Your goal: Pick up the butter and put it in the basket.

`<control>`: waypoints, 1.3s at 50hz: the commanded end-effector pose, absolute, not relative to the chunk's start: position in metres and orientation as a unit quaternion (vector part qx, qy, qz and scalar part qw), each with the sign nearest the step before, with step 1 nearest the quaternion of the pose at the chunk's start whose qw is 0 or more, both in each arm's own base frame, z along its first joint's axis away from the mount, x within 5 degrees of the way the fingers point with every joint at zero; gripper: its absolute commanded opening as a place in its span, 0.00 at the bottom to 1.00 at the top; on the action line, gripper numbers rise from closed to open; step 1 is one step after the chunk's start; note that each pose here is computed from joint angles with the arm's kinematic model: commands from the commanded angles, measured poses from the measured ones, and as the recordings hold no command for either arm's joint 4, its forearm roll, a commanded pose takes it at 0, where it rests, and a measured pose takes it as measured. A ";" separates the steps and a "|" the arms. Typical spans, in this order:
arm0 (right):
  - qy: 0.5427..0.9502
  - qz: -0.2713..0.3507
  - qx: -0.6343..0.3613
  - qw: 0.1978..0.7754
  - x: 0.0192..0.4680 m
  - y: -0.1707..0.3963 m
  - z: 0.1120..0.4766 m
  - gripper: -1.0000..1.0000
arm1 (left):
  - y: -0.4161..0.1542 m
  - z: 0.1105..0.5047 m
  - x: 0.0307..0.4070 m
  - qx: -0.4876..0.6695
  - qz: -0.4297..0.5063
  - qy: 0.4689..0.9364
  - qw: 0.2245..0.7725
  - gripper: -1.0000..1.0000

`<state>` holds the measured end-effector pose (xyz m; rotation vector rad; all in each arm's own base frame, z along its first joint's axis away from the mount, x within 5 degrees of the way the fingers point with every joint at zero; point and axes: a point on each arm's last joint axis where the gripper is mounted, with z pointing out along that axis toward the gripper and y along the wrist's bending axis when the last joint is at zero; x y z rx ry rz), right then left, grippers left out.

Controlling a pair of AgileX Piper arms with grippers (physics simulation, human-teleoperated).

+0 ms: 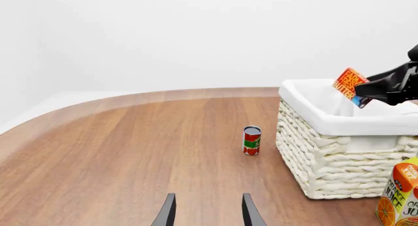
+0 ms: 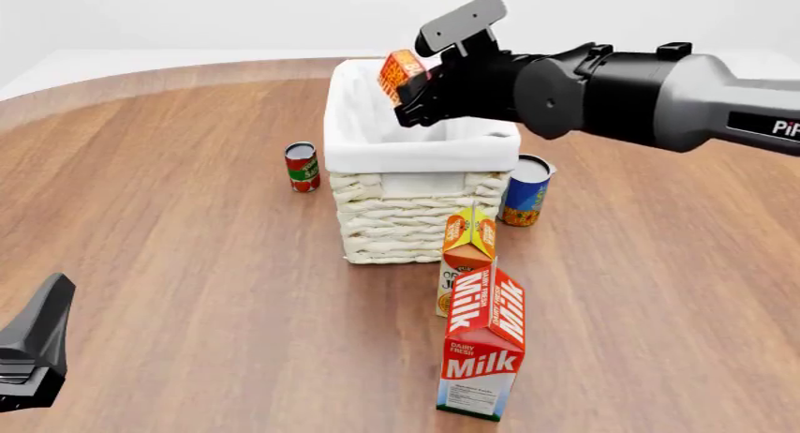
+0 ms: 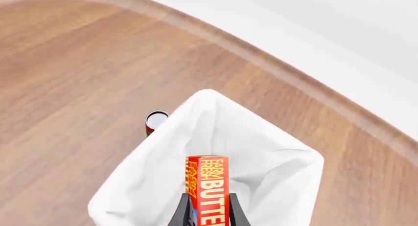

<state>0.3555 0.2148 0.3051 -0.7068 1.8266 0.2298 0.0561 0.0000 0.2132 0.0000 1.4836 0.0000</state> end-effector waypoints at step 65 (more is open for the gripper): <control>0.756 0.100 -0.285 0.581 0.350 0.206 0.316 1.00 | 0.000 0.213 0.056 0.000 0.000 0.676 0.737 1.00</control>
